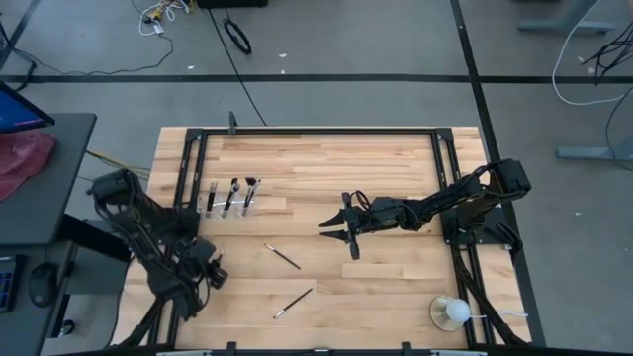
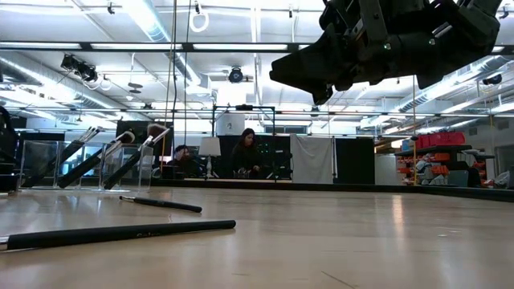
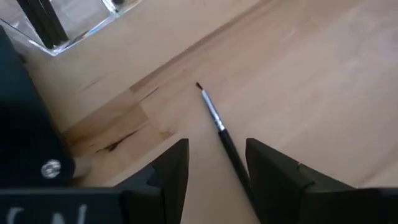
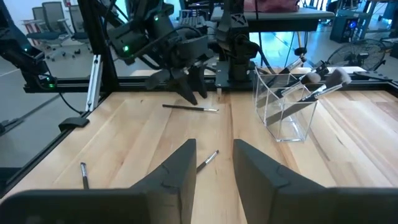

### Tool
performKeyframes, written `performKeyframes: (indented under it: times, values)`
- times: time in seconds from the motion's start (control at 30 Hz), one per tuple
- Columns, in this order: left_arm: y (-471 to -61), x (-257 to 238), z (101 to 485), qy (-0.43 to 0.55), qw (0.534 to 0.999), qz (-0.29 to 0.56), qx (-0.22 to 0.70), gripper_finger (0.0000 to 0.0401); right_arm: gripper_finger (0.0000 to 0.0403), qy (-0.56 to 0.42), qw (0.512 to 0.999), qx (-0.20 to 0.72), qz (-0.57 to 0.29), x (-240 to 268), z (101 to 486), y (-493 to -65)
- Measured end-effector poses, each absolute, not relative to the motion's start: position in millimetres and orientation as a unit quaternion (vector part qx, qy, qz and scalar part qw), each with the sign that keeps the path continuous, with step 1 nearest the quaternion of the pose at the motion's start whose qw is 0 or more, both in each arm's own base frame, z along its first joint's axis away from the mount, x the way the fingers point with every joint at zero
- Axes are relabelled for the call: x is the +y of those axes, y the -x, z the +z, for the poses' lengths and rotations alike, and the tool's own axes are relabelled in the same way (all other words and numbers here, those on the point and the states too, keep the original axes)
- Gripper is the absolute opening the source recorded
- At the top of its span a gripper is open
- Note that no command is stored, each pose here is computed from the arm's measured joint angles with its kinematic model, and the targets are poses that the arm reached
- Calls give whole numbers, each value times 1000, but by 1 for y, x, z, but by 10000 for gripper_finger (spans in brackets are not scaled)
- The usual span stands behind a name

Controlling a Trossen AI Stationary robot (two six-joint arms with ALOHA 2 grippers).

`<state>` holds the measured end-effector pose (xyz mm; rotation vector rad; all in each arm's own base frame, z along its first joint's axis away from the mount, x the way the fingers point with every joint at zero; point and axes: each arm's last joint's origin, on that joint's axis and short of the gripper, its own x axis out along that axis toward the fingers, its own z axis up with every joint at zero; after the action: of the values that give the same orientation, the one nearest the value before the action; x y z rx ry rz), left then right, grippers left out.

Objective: Put items in baskets/containers
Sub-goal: Put the black liner brush into the transparent organizer

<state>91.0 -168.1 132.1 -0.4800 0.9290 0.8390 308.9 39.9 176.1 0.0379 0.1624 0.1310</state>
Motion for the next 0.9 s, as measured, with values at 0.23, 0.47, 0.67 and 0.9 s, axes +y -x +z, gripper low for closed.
performKeyframes:
  times: [0.23, 0.47, 0.67, 0.9]
  values:
    - [-85, -178, 111, 227, 786, 408, 406, 165, 107, -19, 994, 81, 65, 40, 176, -309]
    - [-83, -185, 91, 196, 817, 392, 376, 162, 107, -20, 995, 80, 55, 39, 176, -309]
    - [-80, -187, 90, 185, 823, 379, 380, 116, 107, -28, 995, 81, 52, 39, 176, -309]
    - [-77, -188, 87, 183, 837, 354, 375, 39, 107, -29, 995, 80, 51, 39, 176, -309]
